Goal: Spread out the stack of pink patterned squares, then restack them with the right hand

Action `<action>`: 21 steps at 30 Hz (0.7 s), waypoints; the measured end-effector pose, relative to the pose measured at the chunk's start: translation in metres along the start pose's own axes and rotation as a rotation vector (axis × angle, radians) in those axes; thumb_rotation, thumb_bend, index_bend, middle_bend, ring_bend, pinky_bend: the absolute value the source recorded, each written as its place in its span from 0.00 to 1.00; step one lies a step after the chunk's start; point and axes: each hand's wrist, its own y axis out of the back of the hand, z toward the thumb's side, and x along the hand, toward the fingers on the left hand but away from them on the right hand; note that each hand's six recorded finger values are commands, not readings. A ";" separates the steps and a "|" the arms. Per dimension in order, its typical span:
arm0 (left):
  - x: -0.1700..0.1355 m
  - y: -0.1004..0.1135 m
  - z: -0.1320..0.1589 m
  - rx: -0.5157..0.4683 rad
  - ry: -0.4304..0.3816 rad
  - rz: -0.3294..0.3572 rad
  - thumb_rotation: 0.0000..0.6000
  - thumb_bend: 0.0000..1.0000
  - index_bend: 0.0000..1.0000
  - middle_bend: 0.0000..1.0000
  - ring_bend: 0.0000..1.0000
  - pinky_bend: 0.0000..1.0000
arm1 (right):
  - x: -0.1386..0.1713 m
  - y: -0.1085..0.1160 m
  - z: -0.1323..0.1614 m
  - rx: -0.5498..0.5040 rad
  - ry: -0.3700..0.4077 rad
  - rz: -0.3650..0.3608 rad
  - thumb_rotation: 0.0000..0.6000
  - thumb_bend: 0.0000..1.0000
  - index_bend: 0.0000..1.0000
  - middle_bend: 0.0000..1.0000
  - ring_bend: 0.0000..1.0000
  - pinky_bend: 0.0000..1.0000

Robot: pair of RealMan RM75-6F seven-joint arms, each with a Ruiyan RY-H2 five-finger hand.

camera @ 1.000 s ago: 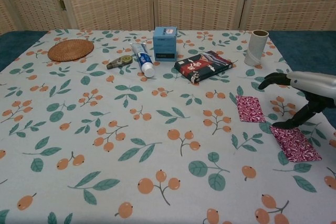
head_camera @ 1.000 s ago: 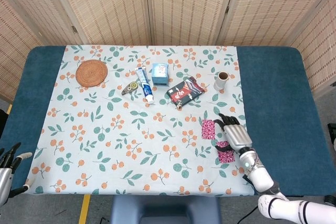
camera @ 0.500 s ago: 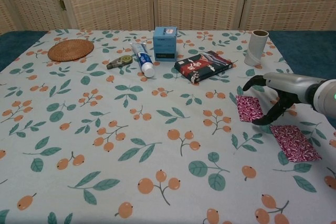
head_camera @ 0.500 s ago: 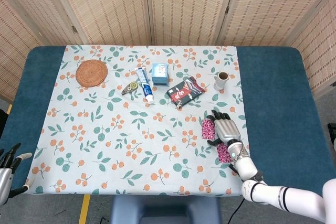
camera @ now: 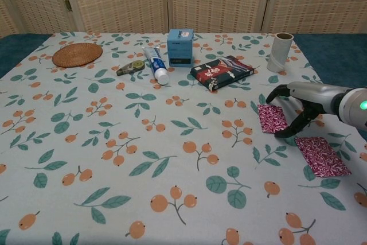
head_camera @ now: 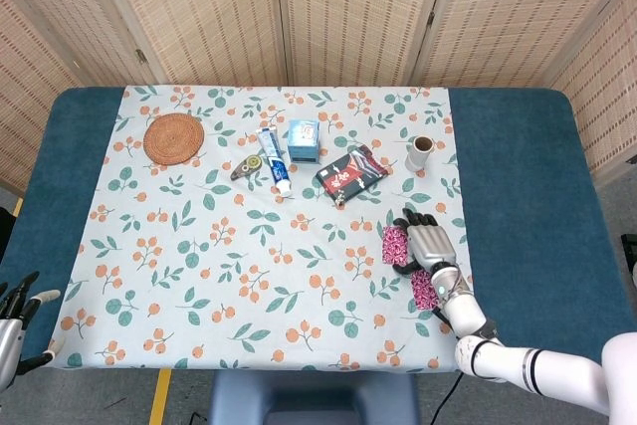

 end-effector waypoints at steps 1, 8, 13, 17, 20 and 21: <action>0.000 0.000 0.000 0.000 0.000 0.000 1.00 0.28 0.29 0.09 0.17 0.00 | 0.000 0.000 0.000 0.001 0.000 0.001 0.86 0.26 0.17 0.04 0.00 0.00; 0.000 0.000 0.000 0.001 0.000 -0.002 1.00 0.28 0.29 0.09 0.17 0.00 | -0.002 0.000 -0.002 0.000 -0.004 0.004 0.86 0.26 0.20 0.04 0.00 0.00; 0.000 -0.001 0.000 0.001 0.001 -0.004 1.00 0.28 0.29 0.09 0.17 0.00 | -0.002 0.000 -0.002 -0.003 -0.004 0.002 0.86 0.26 0.23 0.05 0.00 0.00; 0.000 -0.001 0.000 0.000 0.002 -0.002 1.00 0.28 0.29 0.09 0.17 0.00 | -0.001 0.001 -0.002 -0.008 0.003 -0.004 0.86 0.26 0.25 0.06 0.00 0.00; 0.000 -0.001 0.000 0.000 0.002 -0.002 1.00 0.28 0.29 0.09 0.17 0.00 | 0.002 0.003 -0.001 -0.013 0.012 -0.010 0.86 0.26 0.25 0.06 0.00 0.00; 0.000 -0.001 0.000 0.000 0.003 -0.002 1.00 0.28 0.29 0.09 0.17 0.00 | 0.003 0.005 -0.001 -0.013 0.017 -0.014 0.86 0.26 0.25 0.06 0.00 0.00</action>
